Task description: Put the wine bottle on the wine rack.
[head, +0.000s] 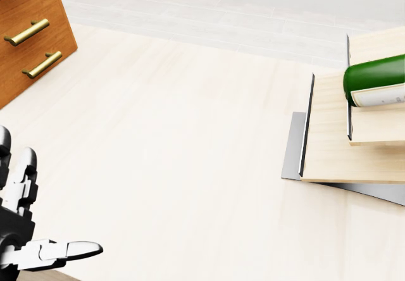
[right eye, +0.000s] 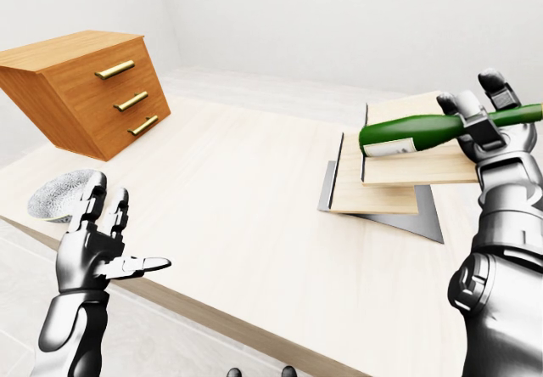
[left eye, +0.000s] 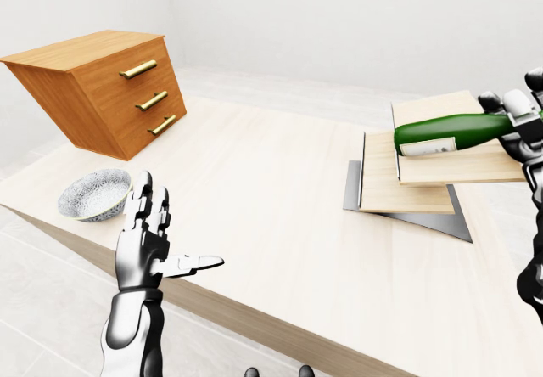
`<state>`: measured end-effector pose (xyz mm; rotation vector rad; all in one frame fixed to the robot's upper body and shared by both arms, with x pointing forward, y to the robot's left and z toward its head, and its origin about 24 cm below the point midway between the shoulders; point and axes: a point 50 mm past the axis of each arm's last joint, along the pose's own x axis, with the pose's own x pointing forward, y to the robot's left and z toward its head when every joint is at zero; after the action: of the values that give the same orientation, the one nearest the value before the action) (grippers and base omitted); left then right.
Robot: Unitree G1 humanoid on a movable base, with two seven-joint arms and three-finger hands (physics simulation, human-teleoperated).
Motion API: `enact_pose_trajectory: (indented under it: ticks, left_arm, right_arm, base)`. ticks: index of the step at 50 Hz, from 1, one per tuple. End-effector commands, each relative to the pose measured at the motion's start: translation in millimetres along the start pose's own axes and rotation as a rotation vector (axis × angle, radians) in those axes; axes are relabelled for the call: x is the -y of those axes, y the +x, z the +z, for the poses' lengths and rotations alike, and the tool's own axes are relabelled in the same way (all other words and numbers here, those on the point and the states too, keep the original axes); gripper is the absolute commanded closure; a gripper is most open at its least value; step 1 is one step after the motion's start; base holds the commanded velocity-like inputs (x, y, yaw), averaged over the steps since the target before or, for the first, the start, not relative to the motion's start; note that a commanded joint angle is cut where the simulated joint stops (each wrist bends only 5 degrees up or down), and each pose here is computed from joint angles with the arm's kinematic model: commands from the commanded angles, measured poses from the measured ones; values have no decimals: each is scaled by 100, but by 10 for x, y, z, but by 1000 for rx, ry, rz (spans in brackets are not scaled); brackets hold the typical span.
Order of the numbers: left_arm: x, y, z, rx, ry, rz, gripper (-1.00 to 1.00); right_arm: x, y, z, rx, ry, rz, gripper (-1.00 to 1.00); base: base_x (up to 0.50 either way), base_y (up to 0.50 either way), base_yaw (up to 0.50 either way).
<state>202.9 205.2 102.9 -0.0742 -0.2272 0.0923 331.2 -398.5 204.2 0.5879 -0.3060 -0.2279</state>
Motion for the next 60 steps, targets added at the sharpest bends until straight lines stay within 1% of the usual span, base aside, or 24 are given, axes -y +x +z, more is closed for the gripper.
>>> enact_pose_trajectory:
  ticks: [1, 2, 4, 5, 6, 7, 8, 9, 10, 11, 23, 31, 55, 60]
  left_arm:
    - [0, 3, 1, 1, 1, 0, -100]
    - [0, 3, -1, 0, 1, -1, -100]
    - [2, 4, -10, -4, 0, -1, -100]
    - [4, 5, -11, -4, 1, -2, -100]
    - [3, 5, -11, -4, 1, -2, -100]
    - [3, 4, -6, -2, 1, -2, -100]
    - [3, 4, -5, -2, 1, -2, -100]
    - [2, 3, -1, 0, 1, -2, -100]
    - [1, 3, 1, 1, 0, -1, -100]
    - [0, 2, 0, 0, 1, -1, -100]
    - [-12, 0, -25, -9, 0, -1, -100]
    - [-9, 1, -26, -9, -1, -1, -100]
    - [-9, -12, -35, -11, -1, -1, -100]
    - [-11, -6, -21, -10, 0, 1, -100]
  right_arm:
    - [153, -84, -48, -39, -43, -46, 11]
    - [157, -86, -46, -39, -43, -47, 10]
    - [160, -88, -36, -36, -43, -50, 0]
    - [169, -91, -31, -34, -42, -55, -6]
    - [166, -89, -20, -30, -41, -56, -22]
    - [166, -89, -12, -27, -41, -58, -31]
    - [166, -89, -13, -27, -41, -58, -31]
    - [169, -91, -8, -26, -42, -60, -65]
    - [170, -91, -6, -26, -43, -60, -87]
    - [172, -92, -4, -27, -48, -61, -100]
    - [212, -118, 120, 2, -64, -77, -100]
    - [243, -150, 254, 43, -71, -90, -100]
    - [418, -331, 573, 125, -100, -122, -100]
    - [457, -391, 692, 154, -114, -128, -100]
  base:
    - [0, 0, 0]
    - [0, 0, 0]
    - [0, 0, 0]
    - [0, 0, 0]
    - [0, 0, 0]
    - [0, 0, 0]
    - [0, 0, 0]
    - [0, 0, 0]
    - [0, 0, 0]
    - [0, 0, 0]
    - [0, 0, 0]
    - [0, 0, 0]
    - [0, 0, 0]
    - [0, 0, 0]
